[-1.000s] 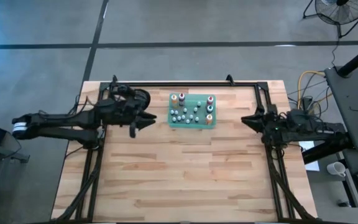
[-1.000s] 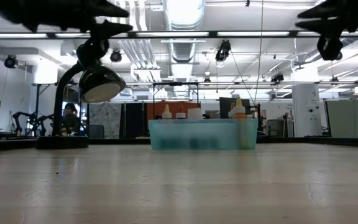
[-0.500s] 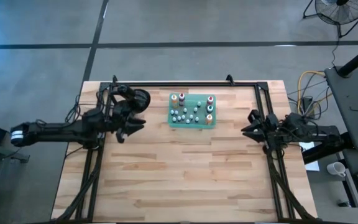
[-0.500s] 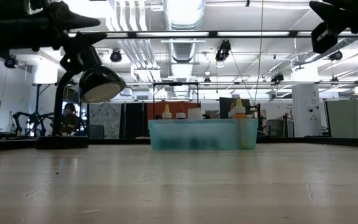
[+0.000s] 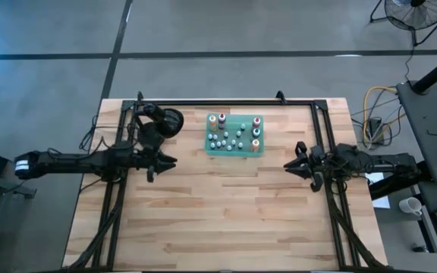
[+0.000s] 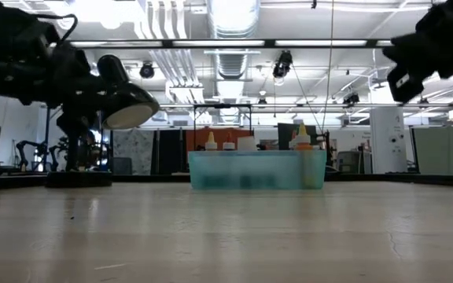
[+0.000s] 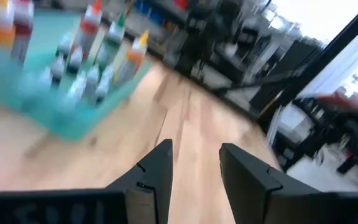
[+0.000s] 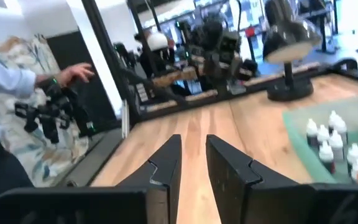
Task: Pick & Place food coloring
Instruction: Return to Home Position
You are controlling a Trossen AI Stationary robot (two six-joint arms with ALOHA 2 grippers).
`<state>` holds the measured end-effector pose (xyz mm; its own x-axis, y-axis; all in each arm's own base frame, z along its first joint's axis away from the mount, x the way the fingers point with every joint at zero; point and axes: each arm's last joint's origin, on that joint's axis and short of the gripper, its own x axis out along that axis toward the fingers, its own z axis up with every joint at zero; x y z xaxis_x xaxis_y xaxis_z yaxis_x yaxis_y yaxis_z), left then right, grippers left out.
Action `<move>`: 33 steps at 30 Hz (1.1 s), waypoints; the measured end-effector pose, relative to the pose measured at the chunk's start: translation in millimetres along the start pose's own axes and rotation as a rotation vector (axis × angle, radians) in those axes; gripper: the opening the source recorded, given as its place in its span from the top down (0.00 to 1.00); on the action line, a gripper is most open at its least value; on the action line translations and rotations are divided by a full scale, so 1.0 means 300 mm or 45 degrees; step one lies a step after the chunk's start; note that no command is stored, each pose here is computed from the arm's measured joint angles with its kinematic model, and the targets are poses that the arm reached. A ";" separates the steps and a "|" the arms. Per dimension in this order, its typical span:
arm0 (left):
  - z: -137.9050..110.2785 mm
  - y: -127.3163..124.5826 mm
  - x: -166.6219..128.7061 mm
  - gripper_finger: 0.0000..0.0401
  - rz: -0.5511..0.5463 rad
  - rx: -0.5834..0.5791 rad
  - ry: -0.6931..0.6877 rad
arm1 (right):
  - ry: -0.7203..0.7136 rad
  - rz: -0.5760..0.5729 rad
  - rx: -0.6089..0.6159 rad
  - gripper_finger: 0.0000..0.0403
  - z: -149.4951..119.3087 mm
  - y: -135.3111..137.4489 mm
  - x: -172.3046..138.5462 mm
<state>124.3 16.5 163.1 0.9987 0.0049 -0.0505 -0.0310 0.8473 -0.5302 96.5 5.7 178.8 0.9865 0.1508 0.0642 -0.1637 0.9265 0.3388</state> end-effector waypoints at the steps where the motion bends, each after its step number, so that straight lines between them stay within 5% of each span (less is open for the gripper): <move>1: -0.010 0.000 -0.004 0.74 0.016 -0.004 0.036 | 0.013 -0.005 0.002 0.83 -0.012 -0.005 0.002; 6: -0.053 0.013 -0.041 0.74 0.088 -0.031 0.194 | 0.019 -0.015 0.006 0.83 -0.027 -0.010 -0.001; 16: 0.008 -0.029 -0.094 0.74 -0.059 0.022 -0.126 | 0.027 -0.021 0.005 0.83 -0.029 -0.011 -0.001; 33: 0.011 -0.031 -0.086 0.74 -0.066 0.021 -0.115 | 0.046 -0.021 0.007 0.83 -0.032 -0.013 0.002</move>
<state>98.8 10.3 172.0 0.9985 0.0078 0.0533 0.0209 0.8564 -0.5160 97.7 5.6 168.5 0.9887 0.1478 0.0249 -0.1473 0.9271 0.3448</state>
